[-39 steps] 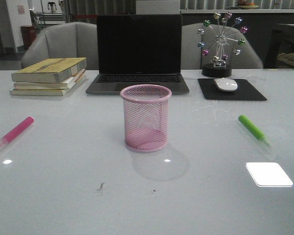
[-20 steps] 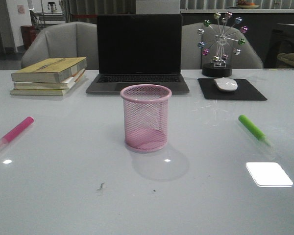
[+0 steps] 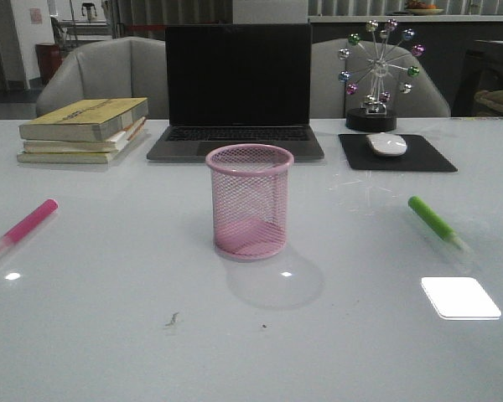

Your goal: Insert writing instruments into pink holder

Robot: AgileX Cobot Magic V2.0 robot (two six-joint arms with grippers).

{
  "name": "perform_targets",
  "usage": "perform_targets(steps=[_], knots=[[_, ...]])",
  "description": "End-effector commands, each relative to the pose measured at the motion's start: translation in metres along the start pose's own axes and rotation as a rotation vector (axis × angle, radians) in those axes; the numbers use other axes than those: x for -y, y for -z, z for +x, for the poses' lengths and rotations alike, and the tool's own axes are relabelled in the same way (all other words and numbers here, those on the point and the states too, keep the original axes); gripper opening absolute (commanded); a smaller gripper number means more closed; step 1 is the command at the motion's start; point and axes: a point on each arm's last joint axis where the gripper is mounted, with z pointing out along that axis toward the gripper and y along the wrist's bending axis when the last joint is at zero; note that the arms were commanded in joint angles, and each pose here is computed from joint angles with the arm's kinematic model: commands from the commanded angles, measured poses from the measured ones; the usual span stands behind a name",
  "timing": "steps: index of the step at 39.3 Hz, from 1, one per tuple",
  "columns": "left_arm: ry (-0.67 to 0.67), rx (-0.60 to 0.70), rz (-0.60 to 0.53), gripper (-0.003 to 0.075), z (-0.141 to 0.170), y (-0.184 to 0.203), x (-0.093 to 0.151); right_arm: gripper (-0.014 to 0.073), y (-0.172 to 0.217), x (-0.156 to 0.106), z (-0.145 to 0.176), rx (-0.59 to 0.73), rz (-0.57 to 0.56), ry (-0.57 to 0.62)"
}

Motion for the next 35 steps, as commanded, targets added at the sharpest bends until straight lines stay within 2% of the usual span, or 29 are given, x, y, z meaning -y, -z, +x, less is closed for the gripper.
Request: perform_targets(steps=[1,5,13,20,28,35], knots=[[0.037,0.091,0.024,0.0395,-0.017,0.003,0.003,0.0542,-0.003,-0.002,-0.015,0.072,-0.022,0.01],[0.041,0.099,0.025,0.0395,-0.018,0.002,0.003,0.0542,-0.028,-0.001,-0.016,0.027,-0.029,0.003],[0.041,0.112,0.025,0.0395,-0.019,0.002,0.003,0.0542,-0.07,-0.012,-0.014,-0.042,-0.06,0.067],[0.041,0.112,0.025,0.0395,-0.019,0.002,0.003,0.054,-0.096,-0.02,-0.016,-0.047,-0.067,0.083],[0.041,0.112,0.025,0.0395,-0.019,0.002,0.003,0.054,-0.109,-0.022,-0.041,-0.059,-0.072,0.088],[0.041,0.112,0.025,0.0395,-0.019,0.002,0.003,0.054,-0.117,-0.025,-0.066,-0.162,-0.092,0.101]])
